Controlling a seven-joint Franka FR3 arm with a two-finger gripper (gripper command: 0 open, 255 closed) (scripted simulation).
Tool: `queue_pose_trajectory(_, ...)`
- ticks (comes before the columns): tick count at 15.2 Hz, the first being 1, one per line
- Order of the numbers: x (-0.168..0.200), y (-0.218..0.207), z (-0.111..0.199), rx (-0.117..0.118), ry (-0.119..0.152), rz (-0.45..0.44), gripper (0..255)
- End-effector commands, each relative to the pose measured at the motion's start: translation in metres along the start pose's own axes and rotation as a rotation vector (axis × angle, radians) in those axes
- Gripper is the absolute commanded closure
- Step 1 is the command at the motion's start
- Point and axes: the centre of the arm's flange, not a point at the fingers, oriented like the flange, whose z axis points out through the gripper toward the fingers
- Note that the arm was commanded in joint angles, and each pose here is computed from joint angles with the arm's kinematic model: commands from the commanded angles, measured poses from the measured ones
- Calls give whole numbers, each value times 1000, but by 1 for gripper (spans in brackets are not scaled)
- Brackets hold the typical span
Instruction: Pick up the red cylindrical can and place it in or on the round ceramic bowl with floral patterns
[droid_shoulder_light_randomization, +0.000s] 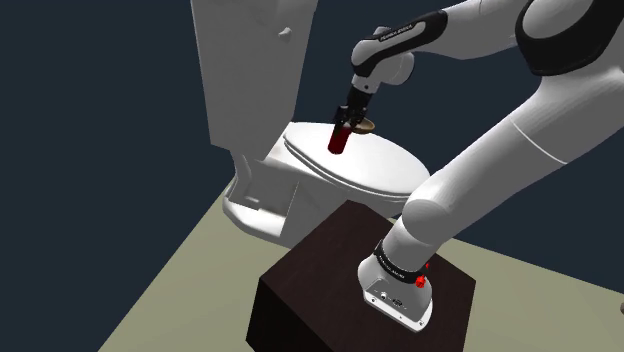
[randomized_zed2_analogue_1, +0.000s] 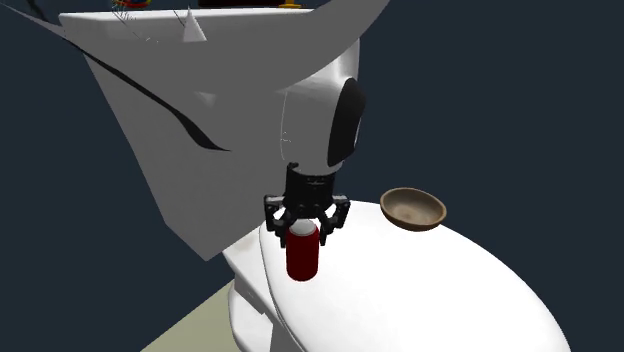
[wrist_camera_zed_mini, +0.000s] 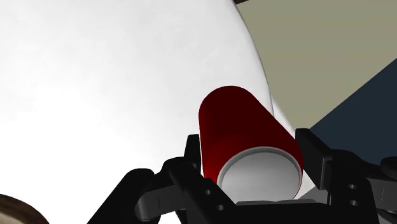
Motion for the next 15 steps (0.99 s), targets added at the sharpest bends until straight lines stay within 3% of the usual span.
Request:
queue_pose_trajectory(1,0,-1,-10,0,0,0,255)
queue_pose_trajectory(15,2,-8,-82,0,0,0,255)
